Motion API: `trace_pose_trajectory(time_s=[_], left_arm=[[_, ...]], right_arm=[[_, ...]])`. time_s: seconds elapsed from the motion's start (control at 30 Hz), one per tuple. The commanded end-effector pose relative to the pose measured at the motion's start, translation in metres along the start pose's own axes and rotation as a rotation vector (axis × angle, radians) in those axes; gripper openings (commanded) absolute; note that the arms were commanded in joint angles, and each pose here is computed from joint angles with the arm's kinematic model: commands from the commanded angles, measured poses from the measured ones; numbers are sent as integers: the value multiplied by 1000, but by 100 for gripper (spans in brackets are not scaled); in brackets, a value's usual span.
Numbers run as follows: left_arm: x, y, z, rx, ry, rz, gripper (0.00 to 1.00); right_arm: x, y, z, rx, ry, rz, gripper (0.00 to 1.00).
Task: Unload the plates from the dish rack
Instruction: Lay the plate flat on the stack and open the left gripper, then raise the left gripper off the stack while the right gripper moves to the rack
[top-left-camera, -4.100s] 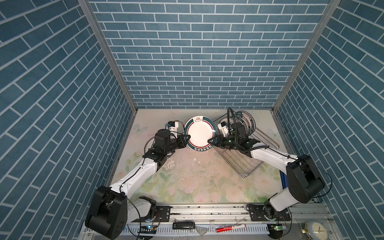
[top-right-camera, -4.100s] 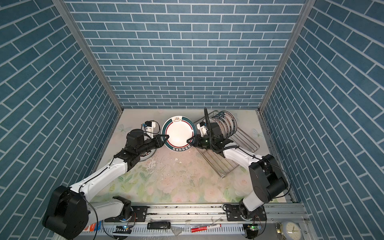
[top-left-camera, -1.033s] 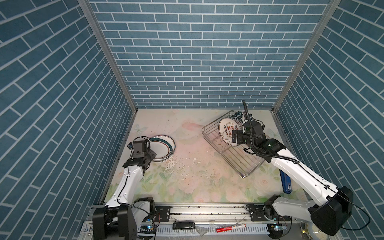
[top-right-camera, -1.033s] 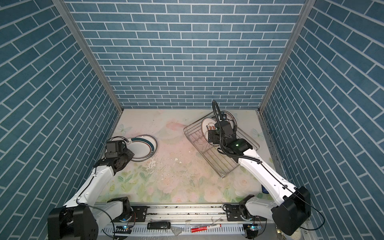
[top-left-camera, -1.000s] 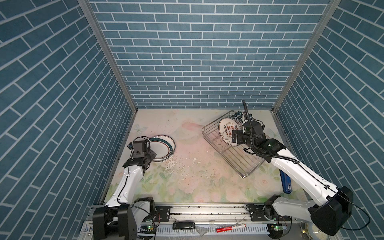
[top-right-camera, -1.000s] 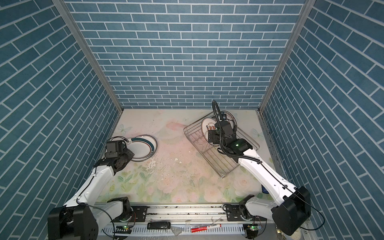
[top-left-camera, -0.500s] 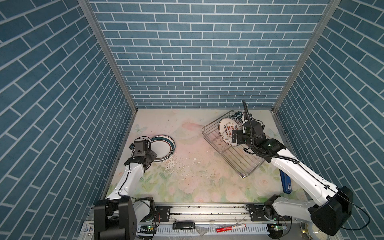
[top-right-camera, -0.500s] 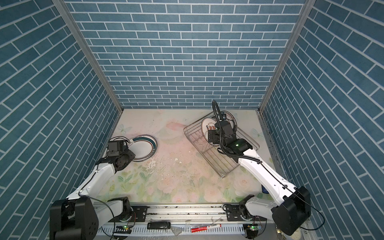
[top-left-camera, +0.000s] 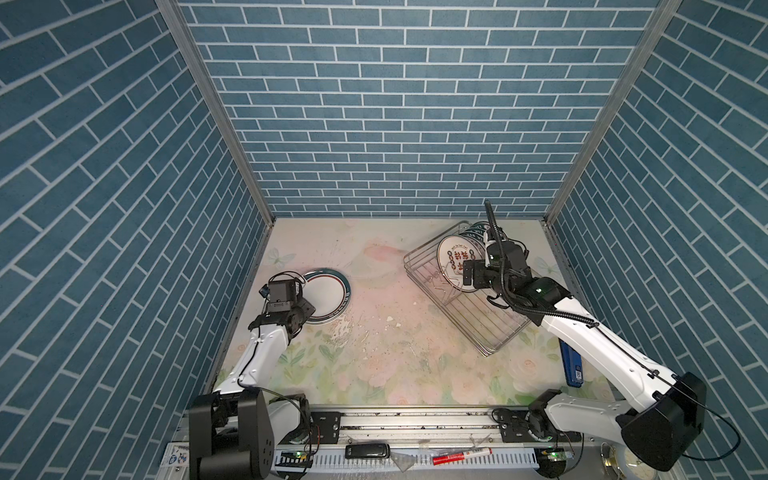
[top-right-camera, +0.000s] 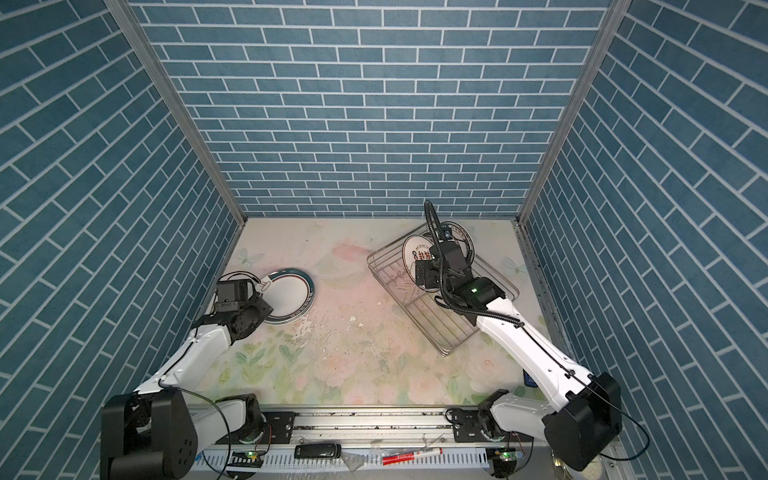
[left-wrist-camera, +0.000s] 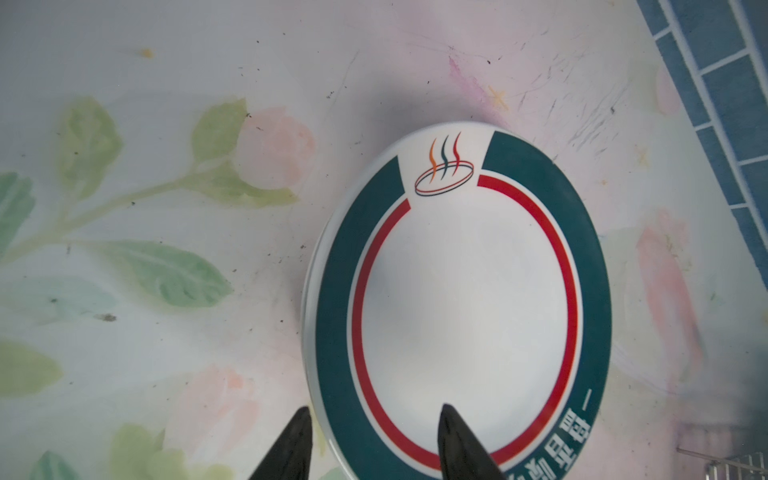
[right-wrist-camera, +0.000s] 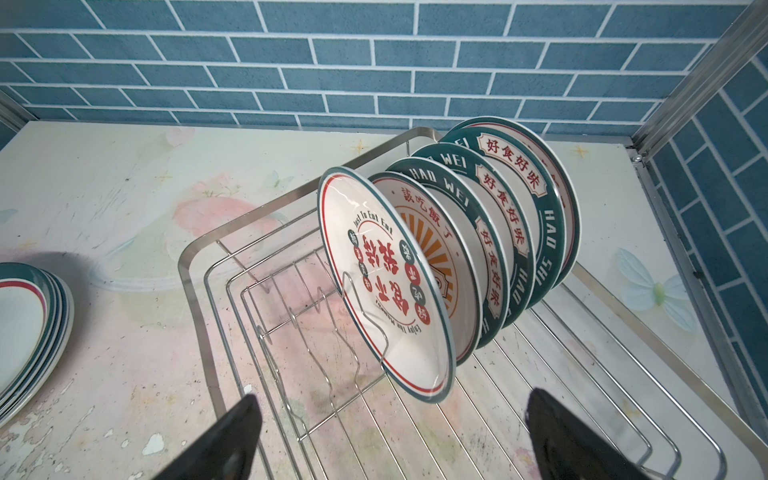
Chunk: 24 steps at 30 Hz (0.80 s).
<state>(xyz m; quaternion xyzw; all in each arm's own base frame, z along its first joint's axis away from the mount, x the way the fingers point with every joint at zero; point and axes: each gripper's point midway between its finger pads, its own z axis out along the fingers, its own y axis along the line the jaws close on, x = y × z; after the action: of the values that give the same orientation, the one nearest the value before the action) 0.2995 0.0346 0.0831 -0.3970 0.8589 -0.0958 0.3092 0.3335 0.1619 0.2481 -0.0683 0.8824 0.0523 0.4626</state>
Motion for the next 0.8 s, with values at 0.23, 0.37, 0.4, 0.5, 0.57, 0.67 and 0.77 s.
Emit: trace_pose_trajectory(time_s=[0.23, 0.37, 0.4, 0.5, 0.57, 0.67, 0.77], left_arm=[[-18, -28, -27, 178, -115, 36, 98], [-17, -39, -27, 238, -101, 33, 99], [-16, -44, -26, 254, -92, 39, 99], [-13, -57, -21, 287, -48, 57, 99], [-7, -67, -15, 315, 4, 57, 99], [4, -79, -4, 348, 64, 58, 99], [14, -96, 1, 350, 106, 122, 99]], right_arm=[[5, 2, 8, -22, 41, -64, 99], [9, -6, 17, 15, 63, -59, 99], [10, -8, 20, 19, 71, -59, 99], [14, -7, 28, 12, 93, -58, 99], [15, -6, 32, 11, 104, -61, 98], [16, -6, 38, 16, 115, -63, 94], [19, -5, 43, 11, 127, -64, 87]])
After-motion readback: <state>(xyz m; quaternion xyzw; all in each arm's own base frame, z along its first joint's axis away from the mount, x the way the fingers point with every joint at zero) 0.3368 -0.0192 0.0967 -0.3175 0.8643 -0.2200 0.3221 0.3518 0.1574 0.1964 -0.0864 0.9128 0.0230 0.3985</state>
